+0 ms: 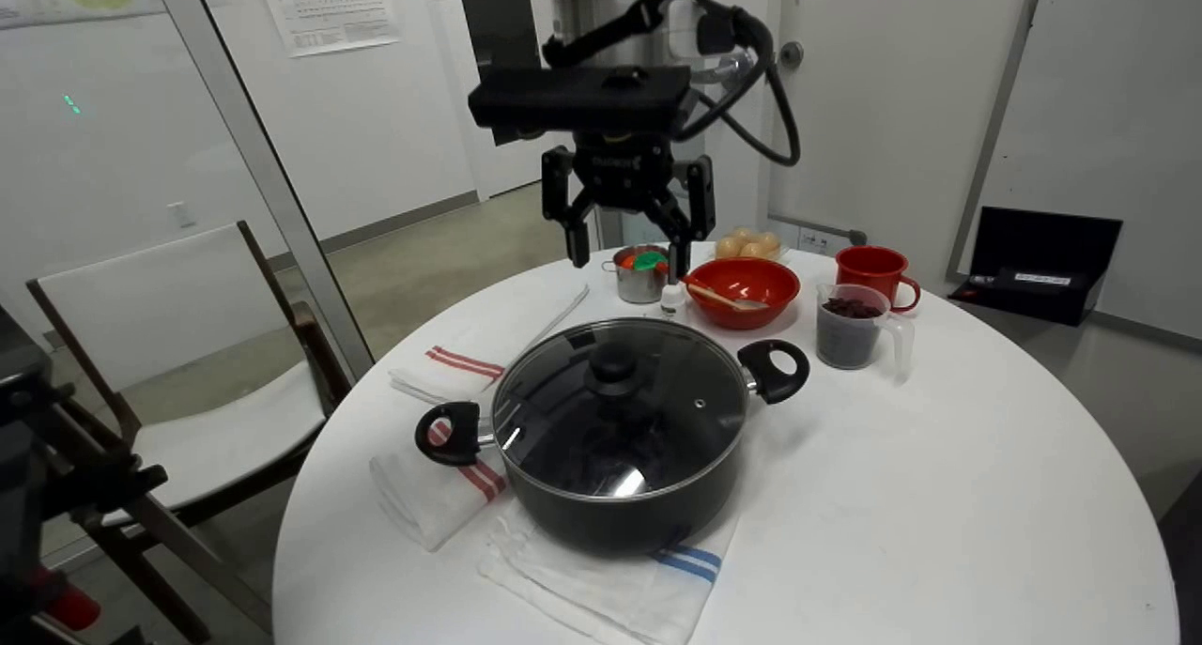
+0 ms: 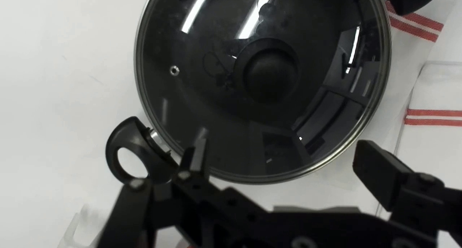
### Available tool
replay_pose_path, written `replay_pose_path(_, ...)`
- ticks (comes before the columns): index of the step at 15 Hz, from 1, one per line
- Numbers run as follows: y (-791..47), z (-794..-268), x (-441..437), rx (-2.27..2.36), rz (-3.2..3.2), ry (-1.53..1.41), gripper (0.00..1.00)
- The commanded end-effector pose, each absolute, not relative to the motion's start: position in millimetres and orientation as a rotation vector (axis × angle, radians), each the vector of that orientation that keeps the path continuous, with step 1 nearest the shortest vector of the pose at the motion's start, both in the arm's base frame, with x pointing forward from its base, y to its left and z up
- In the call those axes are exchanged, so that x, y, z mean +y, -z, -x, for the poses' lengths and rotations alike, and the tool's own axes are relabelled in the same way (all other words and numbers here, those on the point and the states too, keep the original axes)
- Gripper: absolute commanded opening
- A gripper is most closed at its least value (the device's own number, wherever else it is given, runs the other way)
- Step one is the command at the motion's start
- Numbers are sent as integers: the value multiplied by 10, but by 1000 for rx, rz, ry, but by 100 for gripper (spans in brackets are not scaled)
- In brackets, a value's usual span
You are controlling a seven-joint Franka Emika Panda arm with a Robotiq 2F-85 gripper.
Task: Remove the lid from the pot
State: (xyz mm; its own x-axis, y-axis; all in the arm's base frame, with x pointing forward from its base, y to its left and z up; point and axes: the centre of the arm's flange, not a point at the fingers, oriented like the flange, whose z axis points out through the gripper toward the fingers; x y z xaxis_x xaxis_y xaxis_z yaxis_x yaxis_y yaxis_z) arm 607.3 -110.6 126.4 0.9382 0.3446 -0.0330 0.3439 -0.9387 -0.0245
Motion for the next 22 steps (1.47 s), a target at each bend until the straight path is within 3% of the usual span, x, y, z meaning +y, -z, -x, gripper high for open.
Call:
replay_pose_path(1, -955, -6128, -1156, -536, 3071, -55, 100)
replay_pose_path(22, -464, -5903, -1240, -462, 3029, -144, 100)
